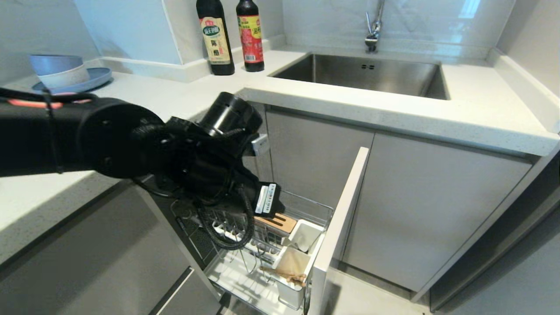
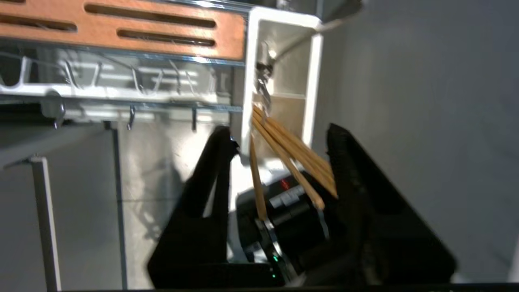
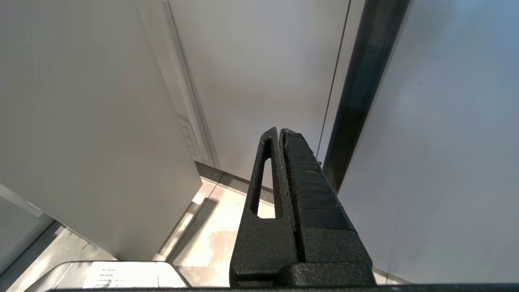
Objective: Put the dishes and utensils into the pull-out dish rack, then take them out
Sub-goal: Take the spoon out of the cupboard
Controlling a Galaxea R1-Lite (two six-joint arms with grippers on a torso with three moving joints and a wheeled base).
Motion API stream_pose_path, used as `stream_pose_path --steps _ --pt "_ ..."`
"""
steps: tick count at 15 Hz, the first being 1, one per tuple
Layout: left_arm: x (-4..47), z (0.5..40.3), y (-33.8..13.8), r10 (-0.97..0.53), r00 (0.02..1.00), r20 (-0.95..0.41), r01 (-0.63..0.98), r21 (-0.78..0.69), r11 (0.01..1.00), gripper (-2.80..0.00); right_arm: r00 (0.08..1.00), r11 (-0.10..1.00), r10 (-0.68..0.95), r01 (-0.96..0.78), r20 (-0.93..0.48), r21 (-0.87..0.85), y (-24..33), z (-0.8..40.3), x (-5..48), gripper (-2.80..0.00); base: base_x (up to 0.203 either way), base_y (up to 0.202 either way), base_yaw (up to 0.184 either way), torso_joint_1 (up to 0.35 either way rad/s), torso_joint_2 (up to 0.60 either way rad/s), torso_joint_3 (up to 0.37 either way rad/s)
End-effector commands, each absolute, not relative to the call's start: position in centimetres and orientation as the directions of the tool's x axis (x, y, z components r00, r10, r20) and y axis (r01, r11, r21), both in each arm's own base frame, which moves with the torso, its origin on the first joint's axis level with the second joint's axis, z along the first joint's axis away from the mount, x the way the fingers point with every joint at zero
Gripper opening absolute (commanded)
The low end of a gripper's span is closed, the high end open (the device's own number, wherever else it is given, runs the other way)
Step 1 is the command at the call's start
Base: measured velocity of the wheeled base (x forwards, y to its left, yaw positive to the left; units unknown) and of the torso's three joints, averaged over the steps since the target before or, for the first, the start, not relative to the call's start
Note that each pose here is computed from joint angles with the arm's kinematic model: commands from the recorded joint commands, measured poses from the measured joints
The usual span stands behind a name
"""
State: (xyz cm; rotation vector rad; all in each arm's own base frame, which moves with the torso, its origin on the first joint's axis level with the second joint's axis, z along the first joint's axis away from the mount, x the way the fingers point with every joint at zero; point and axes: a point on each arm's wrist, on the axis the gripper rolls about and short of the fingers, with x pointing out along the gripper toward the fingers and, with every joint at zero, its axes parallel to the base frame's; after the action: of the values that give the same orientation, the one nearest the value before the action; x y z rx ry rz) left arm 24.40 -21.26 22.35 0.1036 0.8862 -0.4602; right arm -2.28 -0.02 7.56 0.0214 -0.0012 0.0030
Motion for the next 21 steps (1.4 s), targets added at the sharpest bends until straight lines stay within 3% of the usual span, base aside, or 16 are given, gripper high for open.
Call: stream_pose_path --steps 1,3,8,11,21 --pt "25.7 18.7 -23.2 -0.260 0.568 -0.781 0.395 -0.019 0.919 0.00 1.000 1.000 0.004 -0.004 0.000 0.021 0.0 7.5 -2.3 -2.80 0.000 0.000 0.000 0.000 0.00 0.000" --pt "26.4 15.9 -25.0 -0.212 0.630 -0.747 0.364 0.044 0.930 0.00 1.000 1.000 0.003 -0.003 0.000 0.021 0.0 7.5 -2.3 -2.80 0.000 0.000 0.000 0.000 0.00 0.000" --pt "25.8 12.5 -26.9 -0.219 0.629 -0.746 0.399 0.068 0.914 0.00 1.000 1.000 0.003 -0.003 0.000 0.021 0.0 7.5 -2.3 -2.80 0.000 0.000 0.000 0.000 0.00 0.000" --pt "26.0 10.8 -27.4 -0.141 0.653 -0.744 0.373 0.154 0.915 0.00 1.000 1.000 0.003 -0.003 0.000 0.021 0.0 7.5 -2.3 -2.80 0.000 0.000 0.000 0.000 0.00 0.000" --pt "26.3 9.7 -27.9 -0.106 0.670 -0.735 0.353 0.190 0.916 0.00 1.000 1.000 0.003 -0.003 0.000 0.021 0.0 7.5 -2.3 -2.80 0.000 0.000 0.000 0.000 0.00 0.000"
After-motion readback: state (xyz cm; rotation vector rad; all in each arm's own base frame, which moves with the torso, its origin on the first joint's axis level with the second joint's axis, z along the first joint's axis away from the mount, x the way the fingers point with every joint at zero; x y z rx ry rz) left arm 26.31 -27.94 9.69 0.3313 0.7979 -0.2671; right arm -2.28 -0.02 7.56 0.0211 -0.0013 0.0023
